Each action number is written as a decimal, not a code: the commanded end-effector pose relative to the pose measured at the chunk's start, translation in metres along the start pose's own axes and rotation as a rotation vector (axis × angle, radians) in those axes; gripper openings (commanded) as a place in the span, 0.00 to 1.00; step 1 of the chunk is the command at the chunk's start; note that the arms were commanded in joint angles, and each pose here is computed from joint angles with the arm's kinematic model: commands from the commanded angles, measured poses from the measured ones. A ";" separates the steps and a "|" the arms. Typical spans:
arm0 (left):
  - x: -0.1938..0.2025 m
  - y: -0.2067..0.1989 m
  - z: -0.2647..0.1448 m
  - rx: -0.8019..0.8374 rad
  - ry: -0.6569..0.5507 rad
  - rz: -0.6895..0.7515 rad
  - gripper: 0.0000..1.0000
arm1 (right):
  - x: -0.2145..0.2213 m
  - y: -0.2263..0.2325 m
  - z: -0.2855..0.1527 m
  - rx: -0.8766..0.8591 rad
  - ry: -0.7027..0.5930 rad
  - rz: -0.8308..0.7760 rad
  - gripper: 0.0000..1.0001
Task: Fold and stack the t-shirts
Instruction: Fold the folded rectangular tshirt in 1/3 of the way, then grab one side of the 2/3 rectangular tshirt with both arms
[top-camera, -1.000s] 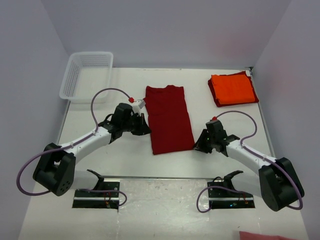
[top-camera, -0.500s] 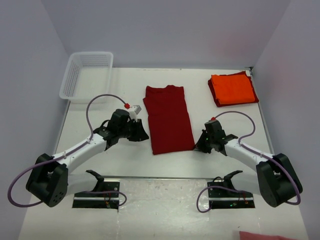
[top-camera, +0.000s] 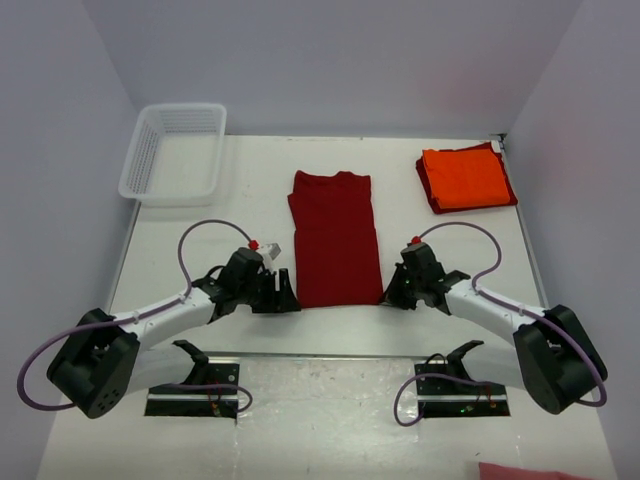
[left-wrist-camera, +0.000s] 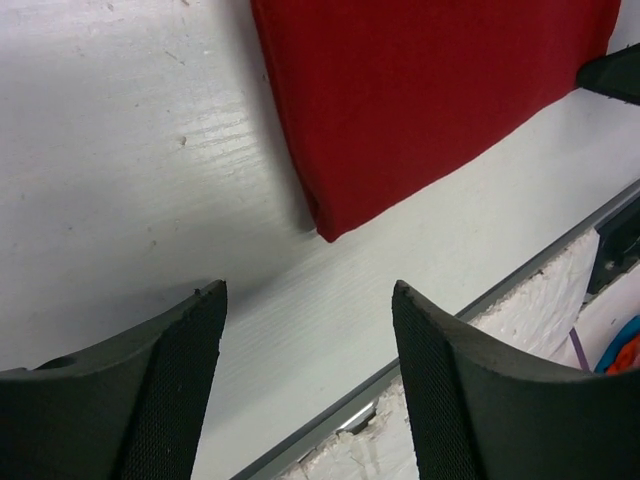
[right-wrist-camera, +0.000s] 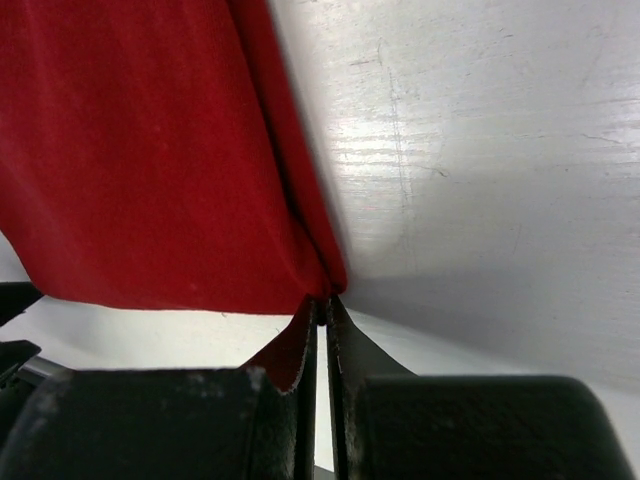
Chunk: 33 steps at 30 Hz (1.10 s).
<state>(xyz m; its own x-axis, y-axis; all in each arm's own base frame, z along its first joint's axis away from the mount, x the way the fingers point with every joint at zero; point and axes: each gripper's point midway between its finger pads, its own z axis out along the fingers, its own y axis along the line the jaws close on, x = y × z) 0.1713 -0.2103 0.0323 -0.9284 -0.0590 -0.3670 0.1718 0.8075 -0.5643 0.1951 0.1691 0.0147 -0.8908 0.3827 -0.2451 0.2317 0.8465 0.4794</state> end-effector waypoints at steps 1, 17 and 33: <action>-0.012 -0.017 0.003 0.081 -0.051 -0.020 0.69 | -0.003 0.006 0.000 -0.013 -0.019 -0.025 0.00; -0.002 -0.011 0.027 0.104 -0.014 -0.088 0.52 | -0.003 0.015 -0.016 -0.039 -0.046 -0.034 0.00; 0.008 0.000 0.039 0.089 0.010 -0.101 0.37 | 0.005 0.016 -0.013 -0.037 -0.023 -0.032 0.00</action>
<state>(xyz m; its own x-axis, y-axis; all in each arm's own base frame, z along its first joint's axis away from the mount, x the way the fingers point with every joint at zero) 0.1861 -0.2440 0.0203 -0.9355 -0.1436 -0.3229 0.1336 0.7022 -0.6993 0.1870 0.1764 0.0278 -0.8939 0.3533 -0.2760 0.1826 0.8492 0.4955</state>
